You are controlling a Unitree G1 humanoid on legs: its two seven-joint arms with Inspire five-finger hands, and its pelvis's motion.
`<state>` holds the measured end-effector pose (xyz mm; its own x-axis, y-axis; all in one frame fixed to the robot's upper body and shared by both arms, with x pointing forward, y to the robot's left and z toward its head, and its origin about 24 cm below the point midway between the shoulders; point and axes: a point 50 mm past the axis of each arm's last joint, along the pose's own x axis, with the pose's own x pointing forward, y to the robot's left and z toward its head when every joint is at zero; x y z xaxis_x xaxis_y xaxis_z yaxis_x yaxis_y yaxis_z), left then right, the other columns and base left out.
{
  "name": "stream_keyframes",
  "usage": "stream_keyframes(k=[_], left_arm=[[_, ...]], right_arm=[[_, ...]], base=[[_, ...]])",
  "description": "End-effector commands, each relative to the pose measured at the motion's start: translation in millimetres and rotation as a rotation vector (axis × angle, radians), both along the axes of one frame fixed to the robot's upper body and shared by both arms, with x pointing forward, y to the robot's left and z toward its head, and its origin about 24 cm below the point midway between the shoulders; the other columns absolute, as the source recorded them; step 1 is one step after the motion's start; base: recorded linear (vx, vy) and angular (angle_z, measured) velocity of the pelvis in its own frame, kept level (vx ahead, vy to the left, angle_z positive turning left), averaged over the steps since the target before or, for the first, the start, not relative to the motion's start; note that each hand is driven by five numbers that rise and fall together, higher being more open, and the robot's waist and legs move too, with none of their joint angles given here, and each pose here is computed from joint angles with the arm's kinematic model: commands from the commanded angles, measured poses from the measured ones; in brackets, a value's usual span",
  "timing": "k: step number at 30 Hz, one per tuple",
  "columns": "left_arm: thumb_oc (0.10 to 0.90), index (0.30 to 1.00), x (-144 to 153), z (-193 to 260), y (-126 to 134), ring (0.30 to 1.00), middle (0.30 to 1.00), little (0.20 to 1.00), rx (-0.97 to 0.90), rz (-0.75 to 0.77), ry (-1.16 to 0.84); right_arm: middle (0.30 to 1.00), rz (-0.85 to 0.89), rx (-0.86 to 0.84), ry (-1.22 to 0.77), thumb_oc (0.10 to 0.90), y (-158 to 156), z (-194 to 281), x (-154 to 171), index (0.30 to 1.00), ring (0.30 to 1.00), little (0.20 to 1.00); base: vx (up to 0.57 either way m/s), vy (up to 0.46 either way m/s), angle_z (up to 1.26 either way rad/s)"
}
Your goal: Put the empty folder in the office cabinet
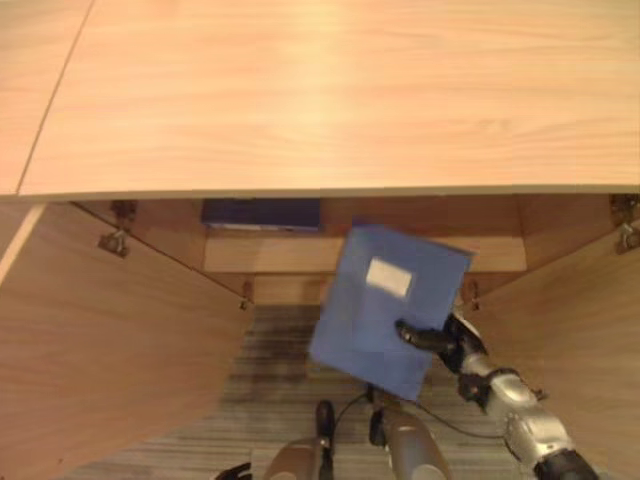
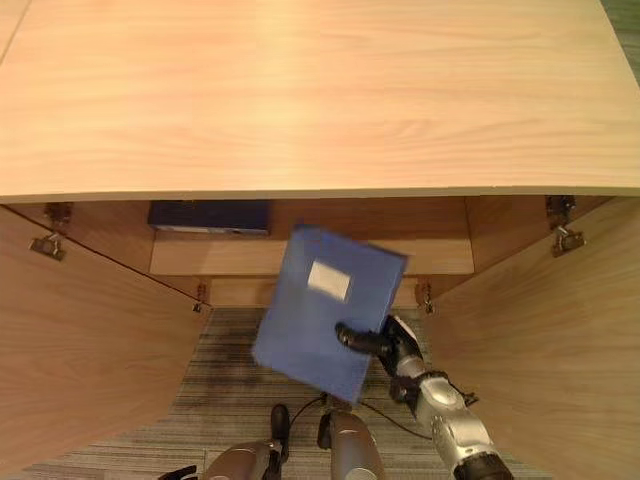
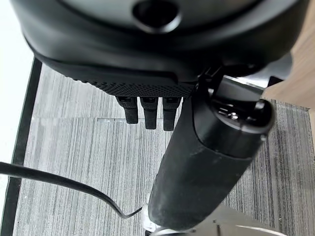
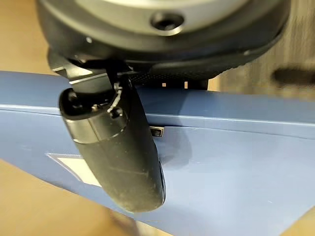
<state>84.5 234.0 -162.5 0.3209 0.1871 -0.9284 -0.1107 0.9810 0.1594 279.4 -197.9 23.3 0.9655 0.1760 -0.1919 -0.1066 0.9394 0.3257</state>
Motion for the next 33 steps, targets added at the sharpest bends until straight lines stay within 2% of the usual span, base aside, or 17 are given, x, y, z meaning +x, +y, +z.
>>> stream_keyframes(k=[1,2,4,7,8,14,15,19,25,33], left_arm=[[0.8,0.9,-23.0,-1.6,10.9,0.9,0.9,0.9,0.036,0.035,0.061],[0.8,0.9,-21.9,-1.6,10.1,0.9,0.9,0.9,0.037,0.044,0.055],[0.8,0.9,-22.2,-1.8,9.3,0.9,0.9,0.9,0.035,0.042,0.054],[0.8,0.9,-23.4,-1.9,9.1,0.9,0.9,0.9,0.034,0.037,0.058],[0.8,0.9,-23.7,-1.6,10.0,0.9,0.9,0.9,0.038,0.027,0.057],[0.8,0.9,-12.3,1.0,9.0,0.9,0.9,0.9,0.027,0.024,0.008],[0.8,0.9,-4.0,3.4,8.9,0.9,0.9,0.9,0.026,0.018,-0.025],[0.8,0.9,6.1,6.1,5.2,0.9,0.9,0.9,0.022,-0.026,-0.06],[0.8,0.9,12.2,7.0,-1.1,0.9,0.9,0.9,0.009,-0.06,-0.076],[0.8,0.9,23.0,10.2,-8.1,0.9,0.9,0.9,-0.002,-0.084,-0.114]], right_arm=[[0.3,-0.058,0.308,-0.391,0.4,14.4,81.6,32.5,0.3,0.3,0.3],[0.3,-0.124,0.403,-0.458,0.4,10.4,103.5,47.2,0.3,0.3,0.3],[0.3,-0.174,0.469,-0.503,0.4,3.3,119.7,56.5,0.3,0.3,0.3],[0.3,-0.217,0.514,-0.559,0.4,-6.2,139.9,66.1,0.3,0.3,0.3],[0.3,-0.281,0.532,-0.593,0.4,-19.5,157.1,75.0,0.3,0.3,0.3],[0.3,-0.463,0.664,-0.63,0.4,-50.3,199.0,96.9,0.3,0.3,0.3],[0.3,-0.528,0.699,-0.633,0.4,-63.2,222.0,105.0,0.3,0.3,0.3],[0.3,-0.652,0.715,-0.593,0.4,-89.3,249.3,111.5,0.3,0.3,0.3],[0.3,-0.694,0.691,-0.542,0.4,-93.6,255.8,114.9,0.3,0.3,0.3],[0.3,-0.702,0.765,-0.512,0.4,-79.8,253.7,120.3,0.3,0.3,0.3]], base=[[0.07,-0.047,0.13],[0.05,-0.038,0.12],[0.05,-0.024,0.04],[0.05,-0.013,0.04],[0.04,-0.01,0.12],[0.02,-0.014,0.11],[0.01,-0.011,0.11],[0.0,-0.024,0.15],[0.0,-0.016,0.07],[0.0,0.007,0.02]])
